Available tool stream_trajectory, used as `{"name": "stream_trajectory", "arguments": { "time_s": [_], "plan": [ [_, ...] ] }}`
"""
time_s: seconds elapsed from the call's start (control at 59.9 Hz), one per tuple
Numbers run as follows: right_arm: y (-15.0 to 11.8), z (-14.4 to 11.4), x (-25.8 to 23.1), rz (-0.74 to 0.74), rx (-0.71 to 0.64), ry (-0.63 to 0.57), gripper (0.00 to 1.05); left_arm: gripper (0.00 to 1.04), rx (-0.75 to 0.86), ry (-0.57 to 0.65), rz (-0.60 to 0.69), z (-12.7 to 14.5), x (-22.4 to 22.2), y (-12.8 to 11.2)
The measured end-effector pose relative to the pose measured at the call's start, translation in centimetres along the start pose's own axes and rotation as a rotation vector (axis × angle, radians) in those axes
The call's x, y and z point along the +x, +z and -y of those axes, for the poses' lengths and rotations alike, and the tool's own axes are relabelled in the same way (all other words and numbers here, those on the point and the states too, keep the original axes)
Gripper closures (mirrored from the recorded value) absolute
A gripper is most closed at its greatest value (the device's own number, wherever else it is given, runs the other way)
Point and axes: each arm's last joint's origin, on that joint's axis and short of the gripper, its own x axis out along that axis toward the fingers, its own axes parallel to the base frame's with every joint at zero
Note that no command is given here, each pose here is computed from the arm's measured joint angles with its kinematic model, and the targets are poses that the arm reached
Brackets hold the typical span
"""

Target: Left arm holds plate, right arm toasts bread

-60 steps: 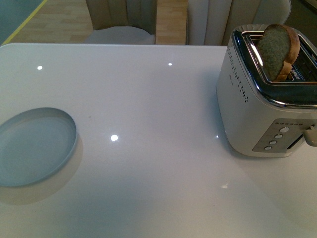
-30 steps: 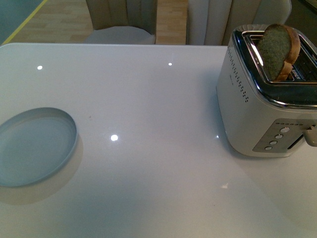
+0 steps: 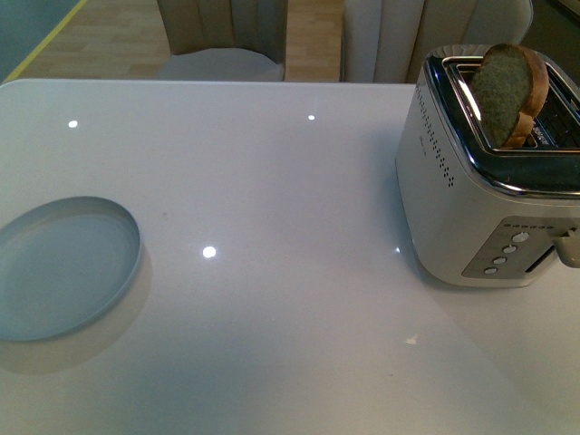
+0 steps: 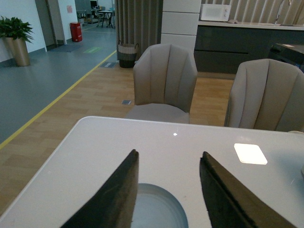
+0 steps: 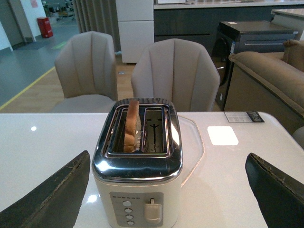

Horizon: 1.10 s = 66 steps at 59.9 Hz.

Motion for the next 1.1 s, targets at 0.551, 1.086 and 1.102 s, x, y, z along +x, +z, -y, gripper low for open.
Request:
{"name": "stream_trajectory", "arguments": {
  "time_s": [0.551, 1.086, 1.102],
  "plan": [
    [0.0, 0.0, 0.0, 0.0, 0.0, 0.0, 0.09, 0.07, 0.002, 0.0, 0.0, 0.0, 0.0, -0.01],
    [0.0, 0.0, 0.0, 0.0, 0.0, 0.0, 0.09, 0.07, 0.002, 0.0, 0.0, 0.0, 0.0, 0.0],
    [0.0, 0.0, 0.0, 0.0, 0.0, 0.0, 0.09, 0.07, 0.002, 0.0, 0.0, 0.0, 0.0, -0.01]
  ]
}}
